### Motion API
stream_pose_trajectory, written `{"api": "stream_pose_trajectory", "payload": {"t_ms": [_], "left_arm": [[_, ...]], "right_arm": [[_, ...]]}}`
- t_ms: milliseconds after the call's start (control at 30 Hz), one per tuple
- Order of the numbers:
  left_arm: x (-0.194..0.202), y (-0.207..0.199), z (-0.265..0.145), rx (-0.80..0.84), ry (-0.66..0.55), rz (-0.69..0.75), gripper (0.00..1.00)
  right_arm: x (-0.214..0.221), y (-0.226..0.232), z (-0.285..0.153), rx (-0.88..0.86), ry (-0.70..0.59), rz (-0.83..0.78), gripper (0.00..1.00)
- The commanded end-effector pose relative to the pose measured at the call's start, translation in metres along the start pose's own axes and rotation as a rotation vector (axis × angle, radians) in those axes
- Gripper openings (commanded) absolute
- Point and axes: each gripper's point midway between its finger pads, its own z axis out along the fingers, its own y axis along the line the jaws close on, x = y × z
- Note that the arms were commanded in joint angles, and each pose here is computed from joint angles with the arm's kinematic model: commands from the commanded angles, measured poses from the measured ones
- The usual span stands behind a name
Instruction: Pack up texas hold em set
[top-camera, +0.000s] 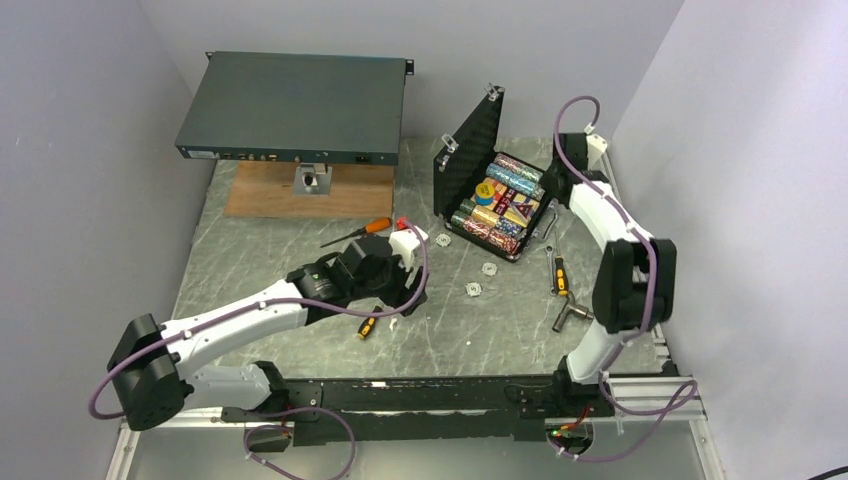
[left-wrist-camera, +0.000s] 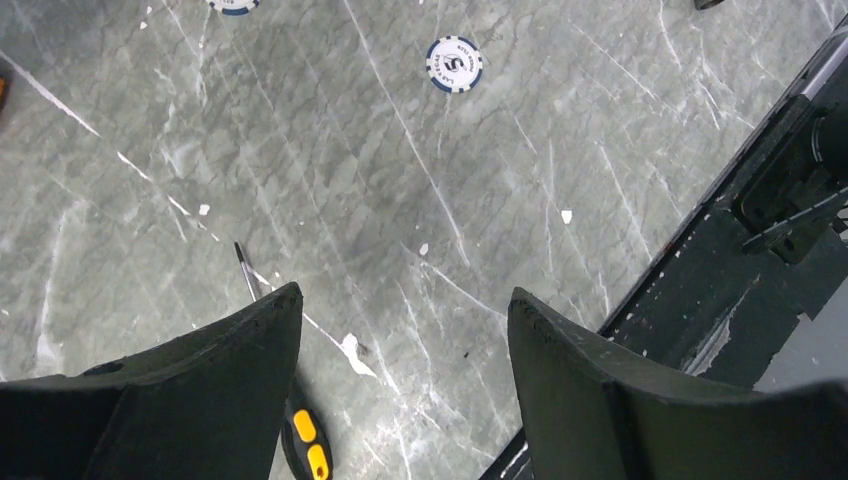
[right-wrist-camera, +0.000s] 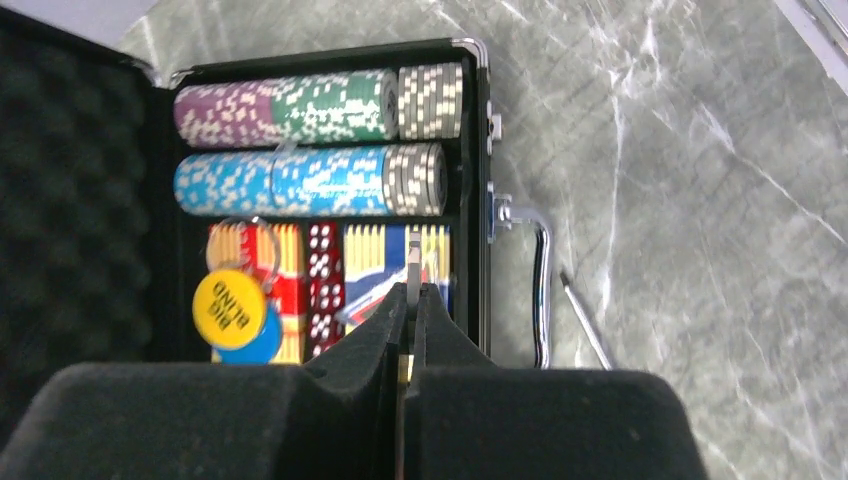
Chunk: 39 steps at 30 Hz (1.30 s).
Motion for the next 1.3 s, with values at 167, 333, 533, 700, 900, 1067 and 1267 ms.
{"api": "stream_pose_trajectory", "payload": {"t_ms": [167, 333, 533, 700, 900, 1067, 1267], "left_arm": [[-0.004, 0.000, -0.020, -0.004, -0.034, -0.014, 0.78], [-0.008, 0.003, -0.019, -0.021, -0.049, -0.007, 0.78], [-0.005, 0.004, -0.016, -0.024, -0.039, -0.001, 0.78], [-0.007, 0.005, -0.016, -0.028, -0.045, 0.003, 0.78], [-0.005, 0.005, -0.013, -0.033, -0.034, 0.005, 0.78], [-0.003, 0.006, -0.011, -0.035, -0.023, 0.006, 0.78], [-0.003, 0.006, -0.011, -0.036, -0.017, 0.000, 0.78]], "right_arm": [[-0.019, -0.001, 0.046, 0.128, -0.004, -0.077, 0.00], [-0.010, -0.003, 0.058, 0.140, 0.020, -0.095, 0.00], [0.001, -0.006, 0.070, 0.153, 0.049, -0.117, 0.00], [0.004, -0.008, 0.078, 0.153, 0.060, -0.124, 0.05], [0.003, -0.006, 0.085, 0.130, 0.074, -0.127, 0.17], [-0.001, 0.004, 0.089, 0.086, 0.083, -0.137, 0.29], [0.007, 0.013, 0.059, 0.015, 0.145, -0.163, 0.48]]}}
